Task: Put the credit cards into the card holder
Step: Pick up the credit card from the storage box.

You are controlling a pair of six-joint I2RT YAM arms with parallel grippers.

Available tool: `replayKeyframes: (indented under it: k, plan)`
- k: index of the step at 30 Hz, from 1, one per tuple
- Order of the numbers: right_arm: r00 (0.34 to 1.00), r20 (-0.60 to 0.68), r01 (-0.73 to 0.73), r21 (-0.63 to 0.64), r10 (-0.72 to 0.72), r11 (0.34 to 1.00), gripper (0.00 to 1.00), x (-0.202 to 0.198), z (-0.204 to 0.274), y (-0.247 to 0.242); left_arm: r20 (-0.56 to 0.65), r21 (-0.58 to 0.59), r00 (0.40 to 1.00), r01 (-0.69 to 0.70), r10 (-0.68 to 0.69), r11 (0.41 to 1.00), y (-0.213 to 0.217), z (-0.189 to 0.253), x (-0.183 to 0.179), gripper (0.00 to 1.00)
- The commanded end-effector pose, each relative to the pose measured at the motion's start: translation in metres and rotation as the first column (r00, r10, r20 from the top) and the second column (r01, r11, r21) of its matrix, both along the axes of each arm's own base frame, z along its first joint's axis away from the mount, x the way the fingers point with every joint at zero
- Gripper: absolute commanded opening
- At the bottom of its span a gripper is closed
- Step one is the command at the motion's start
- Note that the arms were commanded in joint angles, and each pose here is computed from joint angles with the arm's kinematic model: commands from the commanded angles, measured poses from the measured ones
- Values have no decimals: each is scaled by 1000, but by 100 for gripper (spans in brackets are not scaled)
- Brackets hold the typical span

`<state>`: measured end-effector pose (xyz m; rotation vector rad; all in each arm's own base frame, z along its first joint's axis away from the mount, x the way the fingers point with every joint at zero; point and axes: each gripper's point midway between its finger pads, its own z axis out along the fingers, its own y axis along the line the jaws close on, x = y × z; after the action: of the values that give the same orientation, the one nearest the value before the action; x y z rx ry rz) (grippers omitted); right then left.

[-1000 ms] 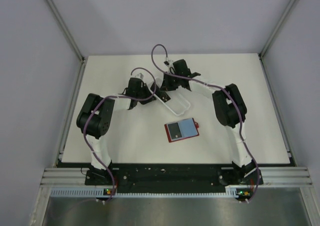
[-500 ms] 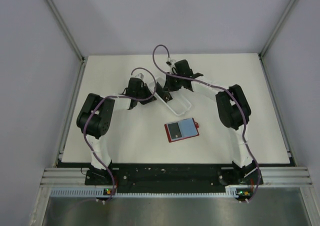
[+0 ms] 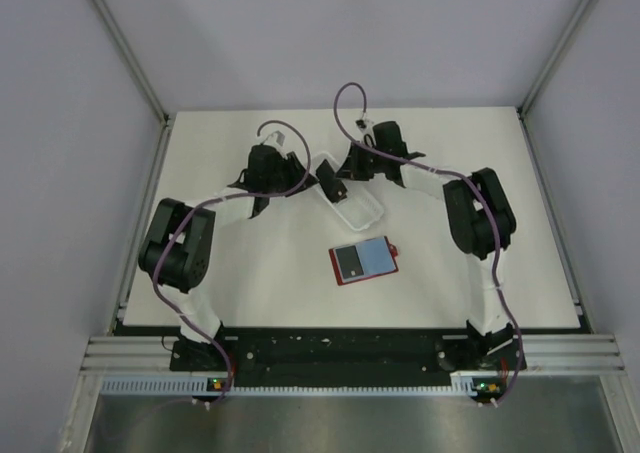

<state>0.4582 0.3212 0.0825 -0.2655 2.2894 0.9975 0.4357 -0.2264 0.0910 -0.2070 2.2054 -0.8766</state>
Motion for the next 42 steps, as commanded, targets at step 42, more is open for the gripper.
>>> replayKeyframes:
  k: [42]
  plan:
    - [988,-31,-114,519,152,847,0,-5,81,-8,312,-269,950,82,7,960,-21,93,40,52]
